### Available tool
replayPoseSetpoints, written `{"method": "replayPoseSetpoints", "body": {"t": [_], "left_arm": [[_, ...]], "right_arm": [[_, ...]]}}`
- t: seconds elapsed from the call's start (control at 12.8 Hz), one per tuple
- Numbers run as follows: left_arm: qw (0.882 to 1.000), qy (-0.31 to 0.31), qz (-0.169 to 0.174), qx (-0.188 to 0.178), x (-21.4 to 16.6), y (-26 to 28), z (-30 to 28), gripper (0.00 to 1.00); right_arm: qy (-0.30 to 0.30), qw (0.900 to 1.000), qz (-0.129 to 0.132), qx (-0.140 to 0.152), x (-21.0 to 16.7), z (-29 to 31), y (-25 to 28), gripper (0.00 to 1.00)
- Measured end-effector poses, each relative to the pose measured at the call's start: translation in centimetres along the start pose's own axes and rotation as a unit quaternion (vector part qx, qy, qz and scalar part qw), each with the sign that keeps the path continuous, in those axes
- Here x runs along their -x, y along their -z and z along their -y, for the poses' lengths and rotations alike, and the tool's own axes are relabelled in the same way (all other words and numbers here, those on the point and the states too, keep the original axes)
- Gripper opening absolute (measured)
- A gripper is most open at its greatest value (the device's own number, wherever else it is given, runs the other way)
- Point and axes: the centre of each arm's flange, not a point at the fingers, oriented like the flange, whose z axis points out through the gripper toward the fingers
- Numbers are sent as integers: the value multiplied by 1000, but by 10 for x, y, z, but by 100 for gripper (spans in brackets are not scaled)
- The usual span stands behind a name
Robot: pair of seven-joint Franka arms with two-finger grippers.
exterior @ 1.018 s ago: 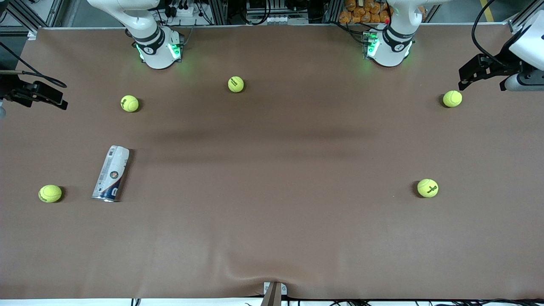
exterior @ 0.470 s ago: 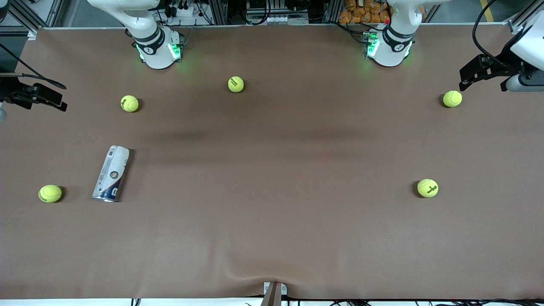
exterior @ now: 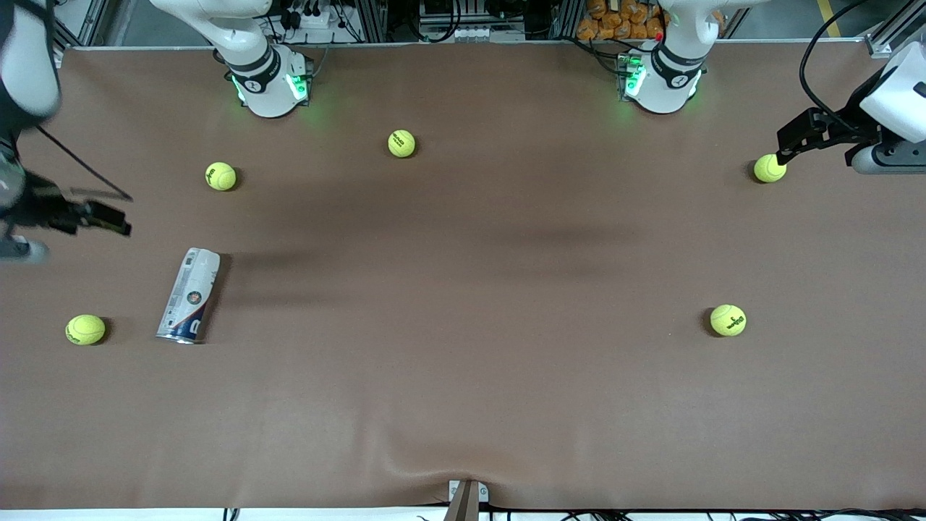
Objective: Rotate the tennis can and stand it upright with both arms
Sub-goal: 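Reach the right gripper down toward the white tennis can lying sideways, then close the right gripper around the body of the tennis can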
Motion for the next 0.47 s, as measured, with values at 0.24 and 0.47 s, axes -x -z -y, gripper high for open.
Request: {"method": "replayPoseSetpoints", "body": {"t": [0.24, 0.47], "left_arm": [[1000, 0, -1, 0, 0, 1, 0, 100], [1000, 2, 0, 0, -1, 0, 1, 100]], "right_arm": [[-2, 1000, 12, 3, -40, -18, -93, 100], [-10, 1000, 21, 6, -59, -32, -165, 100]]}}
